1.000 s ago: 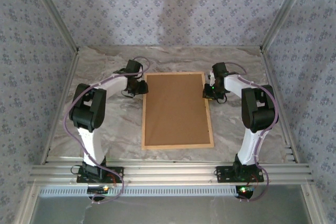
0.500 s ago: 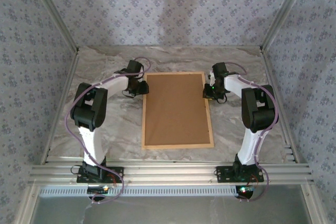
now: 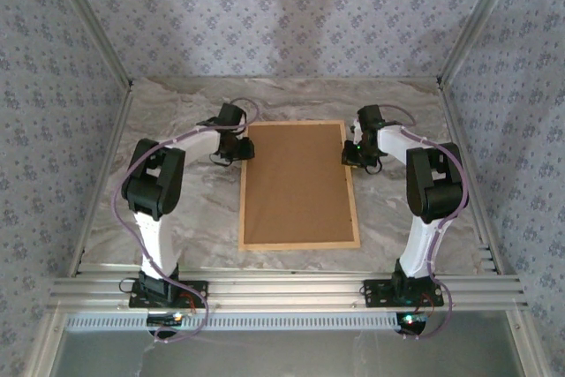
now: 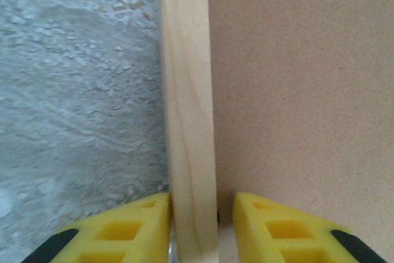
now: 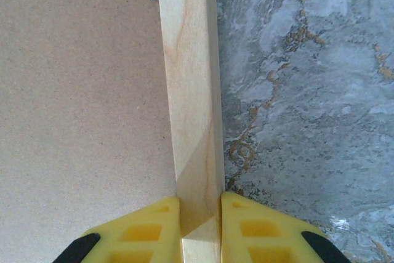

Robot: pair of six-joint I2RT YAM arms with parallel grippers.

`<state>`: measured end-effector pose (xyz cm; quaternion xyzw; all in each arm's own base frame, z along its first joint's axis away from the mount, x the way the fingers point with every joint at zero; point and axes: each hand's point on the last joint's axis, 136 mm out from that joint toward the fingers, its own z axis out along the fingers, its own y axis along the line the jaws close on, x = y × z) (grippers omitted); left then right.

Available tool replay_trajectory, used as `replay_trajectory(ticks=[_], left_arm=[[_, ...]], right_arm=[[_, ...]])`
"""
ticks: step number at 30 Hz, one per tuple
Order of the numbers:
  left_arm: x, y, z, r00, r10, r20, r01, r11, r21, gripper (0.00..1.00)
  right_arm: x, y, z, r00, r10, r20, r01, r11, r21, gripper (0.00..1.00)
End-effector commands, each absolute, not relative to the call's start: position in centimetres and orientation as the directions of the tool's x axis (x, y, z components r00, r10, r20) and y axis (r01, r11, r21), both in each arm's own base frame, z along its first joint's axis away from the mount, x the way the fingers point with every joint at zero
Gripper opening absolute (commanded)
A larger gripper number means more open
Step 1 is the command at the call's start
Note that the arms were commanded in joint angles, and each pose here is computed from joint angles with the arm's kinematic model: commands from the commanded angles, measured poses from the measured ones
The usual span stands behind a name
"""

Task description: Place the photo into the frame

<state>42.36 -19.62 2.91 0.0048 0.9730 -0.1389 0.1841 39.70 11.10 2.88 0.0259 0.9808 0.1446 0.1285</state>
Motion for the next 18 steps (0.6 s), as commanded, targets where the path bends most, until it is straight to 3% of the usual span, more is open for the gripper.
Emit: replay_trajectory(ticks=[1,8,18], left_arm=[[39.1,-20.3,-1.4,-0.974,0.024,-0.227,0.081,0.967,-0.243,0.33],[40.1,-20.0,0.2,-0.964,0.027,-0.265,0.089,0.971,-0.223,0.37],[43.5,-18.6,6.8,-0.91,-0.06,-0.409,0.062,0.958,-0.278,0.54]], right_arm=[[39.3,10.9,1.3,-0.974,0.073,-0.217,0.013,0.964,0.265,0.2],[39.1,11.0,1.3,-0.975,0.063,-0.211,0.006,0.966,0.26,0.2],[39.0,10.9,1.2,-0.976,0.063,-0.209,0.007,0.967,0.256,0.19]])
